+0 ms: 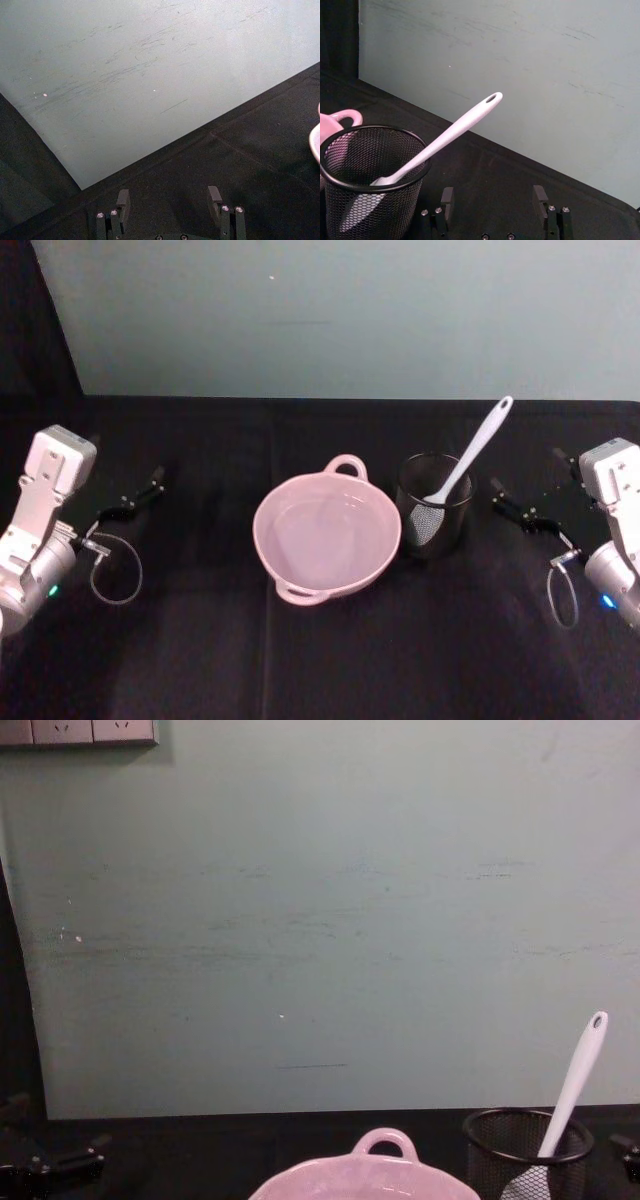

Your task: Use the one hand to pick up the spoon and stir the clear water in the bowl.

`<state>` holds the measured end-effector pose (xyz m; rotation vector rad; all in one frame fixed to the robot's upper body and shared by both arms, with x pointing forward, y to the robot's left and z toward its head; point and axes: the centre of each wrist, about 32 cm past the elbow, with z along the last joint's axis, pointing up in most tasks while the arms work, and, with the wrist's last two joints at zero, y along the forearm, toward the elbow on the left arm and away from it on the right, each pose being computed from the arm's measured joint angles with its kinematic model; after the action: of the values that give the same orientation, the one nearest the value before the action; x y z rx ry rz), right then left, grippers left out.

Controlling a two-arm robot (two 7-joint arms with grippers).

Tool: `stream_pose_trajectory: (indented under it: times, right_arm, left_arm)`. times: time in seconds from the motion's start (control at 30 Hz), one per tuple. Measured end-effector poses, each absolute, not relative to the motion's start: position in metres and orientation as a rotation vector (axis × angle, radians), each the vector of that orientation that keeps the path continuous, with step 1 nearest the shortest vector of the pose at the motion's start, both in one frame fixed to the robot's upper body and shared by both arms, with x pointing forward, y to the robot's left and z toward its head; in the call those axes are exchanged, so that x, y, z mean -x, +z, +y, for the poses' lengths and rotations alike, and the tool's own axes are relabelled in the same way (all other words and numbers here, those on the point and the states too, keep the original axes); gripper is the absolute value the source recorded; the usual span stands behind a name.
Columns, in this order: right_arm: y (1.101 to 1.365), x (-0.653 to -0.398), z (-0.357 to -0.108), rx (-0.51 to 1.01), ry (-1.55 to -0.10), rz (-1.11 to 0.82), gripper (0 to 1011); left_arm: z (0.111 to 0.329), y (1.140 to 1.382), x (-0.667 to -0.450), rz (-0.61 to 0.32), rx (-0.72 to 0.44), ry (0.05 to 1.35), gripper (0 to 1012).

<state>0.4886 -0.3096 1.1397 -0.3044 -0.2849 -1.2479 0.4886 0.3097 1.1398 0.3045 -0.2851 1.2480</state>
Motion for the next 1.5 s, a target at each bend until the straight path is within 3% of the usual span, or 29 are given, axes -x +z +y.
stream_pose_trajectory:
  times: [1.5]
  right_arm:
    - [1.1400,-0.4882,-0.3098,0.304,-1.249,-0.286,1003]
  left_arm:
    - [0.3097,1.1398,-0.4886,-0.285,-0.304,1.248,1011]
